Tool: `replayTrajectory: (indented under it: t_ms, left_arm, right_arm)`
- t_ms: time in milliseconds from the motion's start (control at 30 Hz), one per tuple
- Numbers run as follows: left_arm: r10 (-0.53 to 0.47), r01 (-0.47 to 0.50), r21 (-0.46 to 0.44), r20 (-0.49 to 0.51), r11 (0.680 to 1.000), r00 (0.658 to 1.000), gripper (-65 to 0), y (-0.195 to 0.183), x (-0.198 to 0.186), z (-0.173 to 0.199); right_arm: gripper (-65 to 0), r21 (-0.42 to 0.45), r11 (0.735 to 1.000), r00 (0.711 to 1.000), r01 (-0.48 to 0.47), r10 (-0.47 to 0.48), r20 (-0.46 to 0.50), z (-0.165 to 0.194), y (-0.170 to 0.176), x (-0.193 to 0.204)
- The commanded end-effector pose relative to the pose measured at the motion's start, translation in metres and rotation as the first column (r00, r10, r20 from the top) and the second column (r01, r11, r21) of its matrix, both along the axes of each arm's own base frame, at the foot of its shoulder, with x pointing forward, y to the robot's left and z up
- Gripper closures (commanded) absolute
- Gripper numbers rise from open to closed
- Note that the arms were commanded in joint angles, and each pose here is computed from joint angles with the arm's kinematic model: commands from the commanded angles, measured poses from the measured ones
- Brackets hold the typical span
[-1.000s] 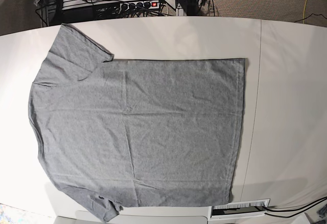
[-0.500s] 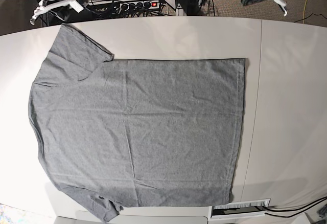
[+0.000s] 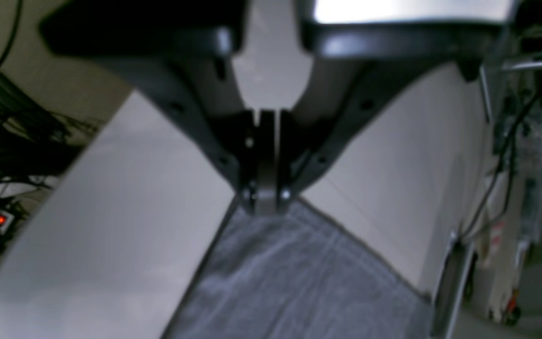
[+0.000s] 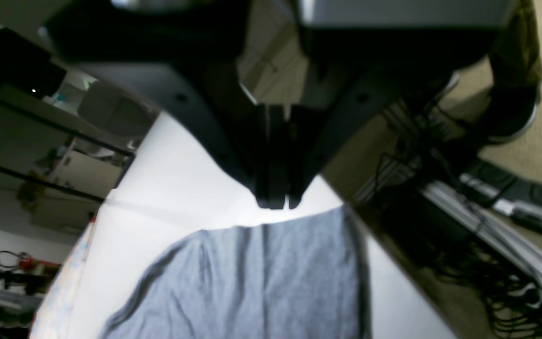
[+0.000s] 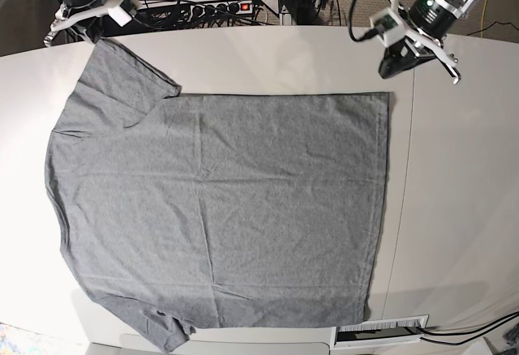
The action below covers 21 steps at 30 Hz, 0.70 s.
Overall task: Fold the T-shirt properly
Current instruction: 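Move both grippers down to the shoulder corners of the grey T-shirt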
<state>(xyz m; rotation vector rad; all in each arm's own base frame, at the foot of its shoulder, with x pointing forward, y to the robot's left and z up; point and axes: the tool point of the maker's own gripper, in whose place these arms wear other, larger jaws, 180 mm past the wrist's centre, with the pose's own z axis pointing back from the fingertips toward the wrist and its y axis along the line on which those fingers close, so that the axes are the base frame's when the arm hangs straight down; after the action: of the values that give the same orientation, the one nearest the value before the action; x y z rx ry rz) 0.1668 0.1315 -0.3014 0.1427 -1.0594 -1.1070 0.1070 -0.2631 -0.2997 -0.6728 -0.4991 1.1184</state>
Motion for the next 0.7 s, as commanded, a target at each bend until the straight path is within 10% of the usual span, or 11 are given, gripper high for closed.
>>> replayTrajectory:
  t_ms: [0,133,300,667]
  left_arm:
    - [-0.032,0.032,-0.028,0.025,0.999,0.999,0.0,-0.005,0.003,0.006]
    - [-0.083,0.083,-0.013,0.003,0.996,0.997,-0.8,-0.002,0.011,-0.015]
    - [-0.144,0.144,0.025,-0.006,0.989,0.99,-19.9,-0.012,0.02,-0.041]
    - [-0.205,0.205,0.162,-0.015,0.965,0.979,-20.9,-0.019,0.042,-0.086]
  right_arm:
    - [-1.3,0.006,1.0,1.0,-0.023,0.023,0.004,0.004,0.004,0.002]
    - [-21.5,0.034,0.999,1.0,-0.019,0.019,-0.006,0.001,0.007,0.002]
    - [-21.7,0.04,0.999,1.0,-0.017,0.017,0.011,0.003,0.008,0.008]
    - [-21.7,0.036,0.999,1.0,-0.014,0.013,0.013,0.003,0.007,0.008]
